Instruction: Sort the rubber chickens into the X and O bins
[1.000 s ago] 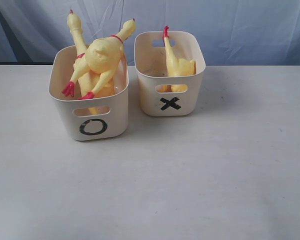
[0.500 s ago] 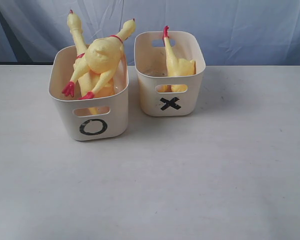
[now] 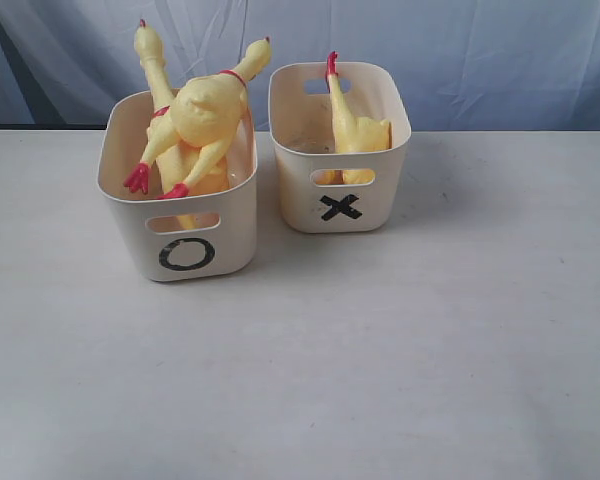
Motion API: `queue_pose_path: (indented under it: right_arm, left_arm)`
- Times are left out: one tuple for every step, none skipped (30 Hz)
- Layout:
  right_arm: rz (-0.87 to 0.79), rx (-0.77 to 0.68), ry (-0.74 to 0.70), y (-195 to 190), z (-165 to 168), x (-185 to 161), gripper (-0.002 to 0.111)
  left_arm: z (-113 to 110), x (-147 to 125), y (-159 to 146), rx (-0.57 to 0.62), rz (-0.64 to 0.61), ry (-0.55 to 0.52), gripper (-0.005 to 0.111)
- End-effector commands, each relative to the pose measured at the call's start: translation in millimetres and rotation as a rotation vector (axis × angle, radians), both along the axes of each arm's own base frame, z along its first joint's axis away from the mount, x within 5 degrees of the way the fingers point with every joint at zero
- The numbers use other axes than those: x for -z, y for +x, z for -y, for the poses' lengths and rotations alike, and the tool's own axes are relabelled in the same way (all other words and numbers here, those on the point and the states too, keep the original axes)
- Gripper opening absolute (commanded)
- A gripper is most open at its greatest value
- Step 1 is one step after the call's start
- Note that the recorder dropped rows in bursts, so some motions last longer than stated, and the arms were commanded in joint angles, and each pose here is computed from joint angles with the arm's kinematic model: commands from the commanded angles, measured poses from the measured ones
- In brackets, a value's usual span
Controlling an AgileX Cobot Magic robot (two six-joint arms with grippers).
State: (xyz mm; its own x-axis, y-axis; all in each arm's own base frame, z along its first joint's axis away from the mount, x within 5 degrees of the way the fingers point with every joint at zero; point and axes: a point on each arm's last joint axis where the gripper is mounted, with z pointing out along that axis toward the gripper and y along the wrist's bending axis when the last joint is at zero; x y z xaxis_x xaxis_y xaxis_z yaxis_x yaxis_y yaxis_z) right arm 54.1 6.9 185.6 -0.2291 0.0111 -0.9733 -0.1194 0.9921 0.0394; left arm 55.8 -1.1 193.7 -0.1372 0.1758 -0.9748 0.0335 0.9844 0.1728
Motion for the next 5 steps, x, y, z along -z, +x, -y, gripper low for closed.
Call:
queue_pose_path:
  right_arm:
    - [0.011, 0.004, 0.001, -0.2, 0.2, -0.1, 0.001]
    - [0.011, 0.004, 0.001, -0.2, 0.2, -0.1, 0.001]
    - [0.011, 0.004, 0.001, -0.2, 0.2, -0.1, 0.001]
    - [0.011, 0.004, 0.001, -0.2, 0.2, -0.1, 0.001]
    - [0.011, 0.004, 0.001, -0.2, 0.2, -0.1, 0.001]
  left_arm:
    - [-0.2, 0.9, -0.2, -0.002, 0.004, 0.004, 0.0]
    - [-0.2, 0.9, -0.2, -0.002, 0.004, 0.004, 0.0]
    - [-0.2, 0.9, -0.2, -0.002, 0.004, 0.004, 0.0]
    - [-0.2, 0.9, -0.2, -0.002, 0.004, 0.004, 0.0]
    - [-0.2, 0.9, -0.2, -0.002, 0.004, 0.004, 0.0]
